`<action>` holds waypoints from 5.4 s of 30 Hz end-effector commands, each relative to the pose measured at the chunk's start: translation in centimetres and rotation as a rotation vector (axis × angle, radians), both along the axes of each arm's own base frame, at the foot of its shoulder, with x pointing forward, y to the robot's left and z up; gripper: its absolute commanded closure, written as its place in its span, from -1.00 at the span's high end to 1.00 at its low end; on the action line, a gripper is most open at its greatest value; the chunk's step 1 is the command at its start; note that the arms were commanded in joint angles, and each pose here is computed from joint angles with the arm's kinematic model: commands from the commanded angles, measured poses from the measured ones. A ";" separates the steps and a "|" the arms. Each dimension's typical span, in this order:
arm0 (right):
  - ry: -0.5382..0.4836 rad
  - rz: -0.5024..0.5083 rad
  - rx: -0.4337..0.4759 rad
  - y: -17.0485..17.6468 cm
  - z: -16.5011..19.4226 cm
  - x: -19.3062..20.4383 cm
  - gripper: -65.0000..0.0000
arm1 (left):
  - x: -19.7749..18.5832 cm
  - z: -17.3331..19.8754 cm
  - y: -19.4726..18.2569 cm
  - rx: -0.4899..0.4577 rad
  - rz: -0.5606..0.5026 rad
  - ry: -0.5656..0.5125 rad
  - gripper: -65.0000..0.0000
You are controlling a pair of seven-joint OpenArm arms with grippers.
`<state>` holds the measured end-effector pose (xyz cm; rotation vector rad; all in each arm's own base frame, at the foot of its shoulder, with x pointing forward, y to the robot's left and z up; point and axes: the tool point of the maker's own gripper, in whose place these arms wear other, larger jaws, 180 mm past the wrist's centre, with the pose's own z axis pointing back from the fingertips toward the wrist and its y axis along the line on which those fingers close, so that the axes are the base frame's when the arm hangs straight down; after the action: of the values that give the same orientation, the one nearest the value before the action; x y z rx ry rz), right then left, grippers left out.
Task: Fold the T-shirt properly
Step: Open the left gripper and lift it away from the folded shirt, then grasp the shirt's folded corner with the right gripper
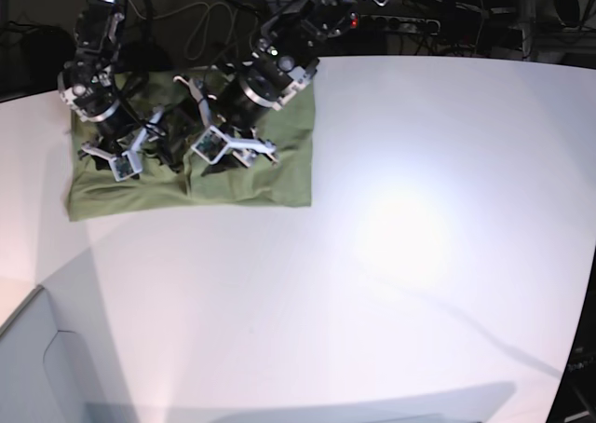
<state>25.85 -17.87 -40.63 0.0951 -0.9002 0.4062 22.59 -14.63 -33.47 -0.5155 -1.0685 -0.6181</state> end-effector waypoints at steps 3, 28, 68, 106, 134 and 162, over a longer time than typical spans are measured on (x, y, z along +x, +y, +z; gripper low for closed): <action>-0.090 0.017 0.003 0.1 2.7 1.3 0.16 | -0.3 2.2 0.9 -0.043 0.003 -0.053 0.07; -0.191 -0.016 -0.045 -1.3 6.5 1.8 0.16 | -2.2 -3.2 1.0 -0.140 -0.004 0.233 0.08; -0.083 -0.338 0.012 -10.2 1.7 0.3 0.71 | 3.5 -2.5 21.4 -0.027 0.464 0.124 0.09; 0.080 -0.427 0.050 -13.1 -3.0 -1.8 0.69 | 1.4 -3.0 20.4 -0.050 0.464 0.168 0.08; 0.101 -0.215 0.065 -7.8 -3.2 -0.1 -1.00 | 1.0 -3.7 23.0 -0.002 0.508 0.176 0.08; -0.155 -0.015 -0.003 -0.4 6.0 2.7 -1.00 | 1.1 -6.5 20.8 -0.022 0.496 0.253 0.08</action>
<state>27.98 -18.82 -36.21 0.0307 -0.9908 0.3793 23.43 6.71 -40.73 -0.2992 -0.8878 -0.0980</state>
